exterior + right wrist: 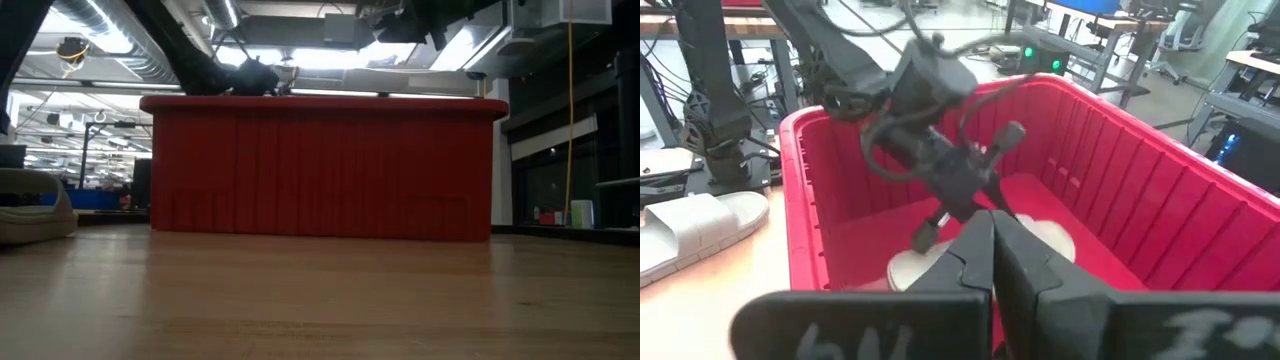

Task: Pick and place slides into bin
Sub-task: Put the right gray slide into the red bin

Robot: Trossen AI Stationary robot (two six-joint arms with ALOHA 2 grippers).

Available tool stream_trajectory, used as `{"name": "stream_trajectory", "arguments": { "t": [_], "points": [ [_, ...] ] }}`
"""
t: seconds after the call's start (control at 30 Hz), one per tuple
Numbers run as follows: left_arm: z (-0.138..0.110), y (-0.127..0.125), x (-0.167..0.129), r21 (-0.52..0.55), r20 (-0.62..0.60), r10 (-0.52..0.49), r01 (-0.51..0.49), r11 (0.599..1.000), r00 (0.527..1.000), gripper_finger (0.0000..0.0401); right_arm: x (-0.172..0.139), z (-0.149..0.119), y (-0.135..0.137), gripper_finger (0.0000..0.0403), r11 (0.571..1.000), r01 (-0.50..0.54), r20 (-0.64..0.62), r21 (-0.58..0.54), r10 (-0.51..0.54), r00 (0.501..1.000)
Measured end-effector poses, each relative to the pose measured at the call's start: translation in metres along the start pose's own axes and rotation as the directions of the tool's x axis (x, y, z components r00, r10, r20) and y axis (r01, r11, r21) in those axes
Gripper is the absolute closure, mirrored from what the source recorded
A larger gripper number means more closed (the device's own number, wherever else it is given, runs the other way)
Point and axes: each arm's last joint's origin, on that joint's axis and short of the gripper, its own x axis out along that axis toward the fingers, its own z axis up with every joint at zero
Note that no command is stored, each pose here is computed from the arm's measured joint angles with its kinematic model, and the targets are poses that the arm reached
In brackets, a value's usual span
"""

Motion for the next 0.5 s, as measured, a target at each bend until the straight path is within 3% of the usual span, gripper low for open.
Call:
{"name": "stream_trajectory", "arguments": {
  "t": [0.5],
  "points": [
    [-0.0015,-0.0119,0.0116,-0.004,0.007,-0.005,0.006,1.000,1.000,0.0398,0.0000,0.0005,0.0001,0.0397,1.000,0.000,0.005,0.004,0.000,1.000]
  ]
}}
